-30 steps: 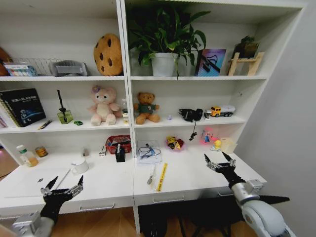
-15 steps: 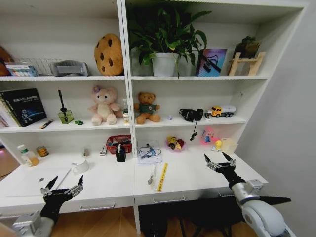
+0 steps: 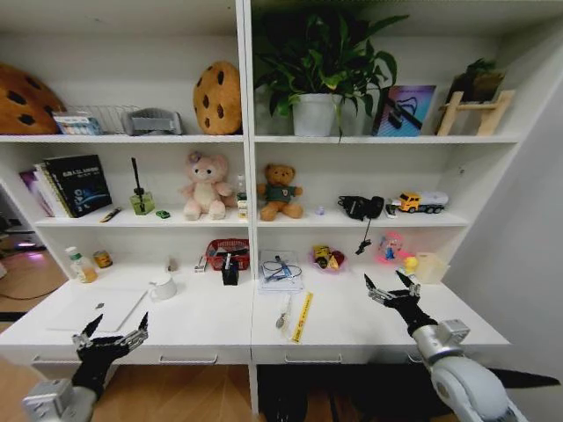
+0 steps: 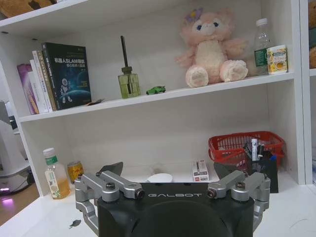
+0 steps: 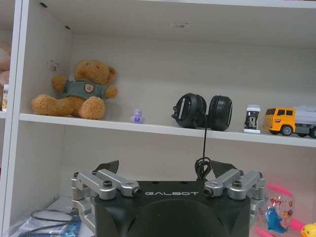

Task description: Organize the objects on the table.

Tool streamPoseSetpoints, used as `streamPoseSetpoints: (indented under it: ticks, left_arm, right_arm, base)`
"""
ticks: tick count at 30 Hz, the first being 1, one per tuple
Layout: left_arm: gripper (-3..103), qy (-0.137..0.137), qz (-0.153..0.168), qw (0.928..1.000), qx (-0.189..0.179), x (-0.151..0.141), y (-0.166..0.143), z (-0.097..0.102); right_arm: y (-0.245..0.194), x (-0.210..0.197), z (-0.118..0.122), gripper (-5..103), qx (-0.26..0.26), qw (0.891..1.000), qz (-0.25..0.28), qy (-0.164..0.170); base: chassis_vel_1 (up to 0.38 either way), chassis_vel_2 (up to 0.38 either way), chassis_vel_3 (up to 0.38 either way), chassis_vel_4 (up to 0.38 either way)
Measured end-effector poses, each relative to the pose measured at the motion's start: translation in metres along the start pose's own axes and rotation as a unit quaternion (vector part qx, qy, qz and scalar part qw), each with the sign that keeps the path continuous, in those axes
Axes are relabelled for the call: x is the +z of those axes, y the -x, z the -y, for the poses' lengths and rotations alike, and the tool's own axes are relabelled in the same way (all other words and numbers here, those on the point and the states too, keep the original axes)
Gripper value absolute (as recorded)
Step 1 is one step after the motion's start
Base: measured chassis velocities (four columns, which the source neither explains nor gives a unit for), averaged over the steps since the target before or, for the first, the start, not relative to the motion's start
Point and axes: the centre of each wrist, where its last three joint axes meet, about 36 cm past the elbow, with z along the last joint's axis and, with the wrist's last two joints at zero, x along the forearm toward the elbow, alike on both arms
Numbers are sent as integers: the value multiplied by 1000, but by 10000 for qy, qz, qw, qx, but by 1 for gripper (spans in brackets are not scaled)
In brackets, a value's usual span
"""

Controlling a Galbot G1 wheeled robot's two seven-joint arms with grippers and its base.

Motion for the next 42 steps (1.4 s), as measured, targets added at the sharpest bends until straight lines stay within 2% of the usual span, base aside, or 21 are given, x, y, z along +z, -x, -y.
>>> streamPoseSetpoints:
  ticks: [30,42]
  left_arm:
    - [100,0,1,10000,2,0,0,0]
    - [100,0,0,10000,0,0,0,0]
  right_arm:
    - [0,0,0,100,-1,10000,0,0]
    - [0,0,0,100,-1,10000,0,0]
  base:
    - [-24,-17,-21,-20]
    - [126,148,-134,-125]
